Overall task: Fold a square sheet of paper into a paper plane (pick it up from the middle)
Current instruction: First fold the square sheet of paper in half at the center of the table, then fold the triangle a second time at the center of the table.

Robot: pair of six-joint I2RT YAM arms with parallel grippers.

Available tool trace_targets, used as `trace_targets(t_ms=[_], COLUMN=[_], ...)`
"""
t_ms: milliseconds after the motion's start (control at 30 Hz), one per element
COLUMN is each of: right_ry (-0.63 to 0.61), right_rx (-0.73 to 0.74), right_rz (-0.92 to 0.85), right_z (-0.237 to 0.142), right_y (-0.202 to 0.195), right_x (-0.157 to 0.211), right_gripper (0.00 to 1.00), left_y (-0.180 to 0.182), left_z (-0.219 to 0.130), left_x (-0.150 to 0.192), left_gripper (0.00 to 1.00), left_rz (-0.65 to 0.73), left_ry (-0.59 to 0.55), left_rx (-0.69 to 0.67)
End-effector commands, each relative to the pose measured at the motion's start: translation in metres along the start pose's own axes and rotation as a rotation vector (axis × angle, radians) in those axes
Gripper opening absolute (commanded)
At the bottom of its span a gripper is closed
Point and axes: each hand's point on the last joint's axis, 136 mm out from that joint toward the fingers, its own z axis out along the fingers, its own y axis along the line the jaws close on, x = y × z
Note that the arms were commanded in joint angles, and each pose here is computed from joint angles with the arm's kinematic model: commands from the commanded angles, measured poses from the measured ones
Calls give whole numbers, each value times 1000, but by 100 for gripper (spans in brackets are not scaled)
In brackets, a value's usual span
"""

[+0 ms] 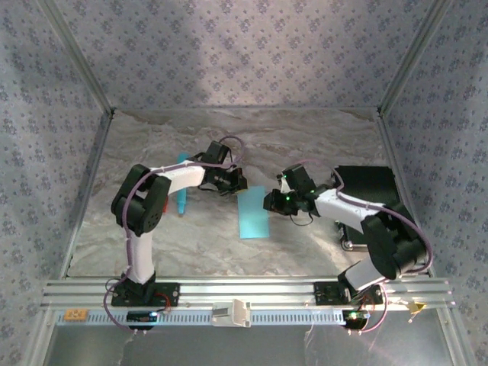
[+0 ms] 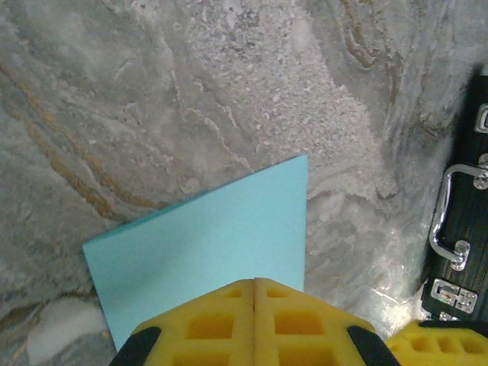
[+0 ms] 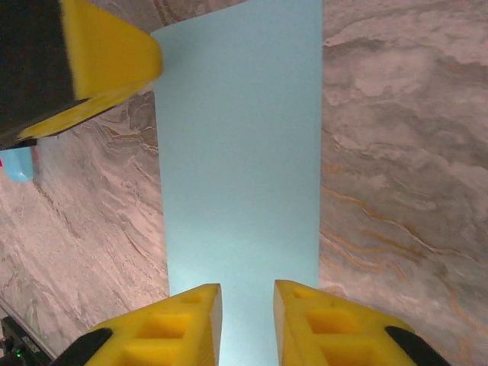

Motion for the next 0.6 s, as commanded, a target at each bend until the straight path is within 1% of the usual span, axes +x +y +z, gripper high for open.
trace_targets(t_ms=[0,200,367,467,567], right_ry=[51,92,128,144,150], right_rx=[41,36,13,7,5], right_rz=[61,124,162,181,195], right_z=[-7,-5,3,7,11], right_y=[-13,-18,-17,-18,-19], right_x=[23,51,72,79,81], right_gripper=[30,35,38,39,39], left_y=[-2,15,39,51,54], left_z=[8,19,24,24,23], left_x=[-5,-3,11,15,15], left_gripper=[2,1,1,1,1], left_rz=[18,-9,-46,-76,-83], left_ry=[24,42,61,64,59], left_rx=[24,1,-24,-25,-26])
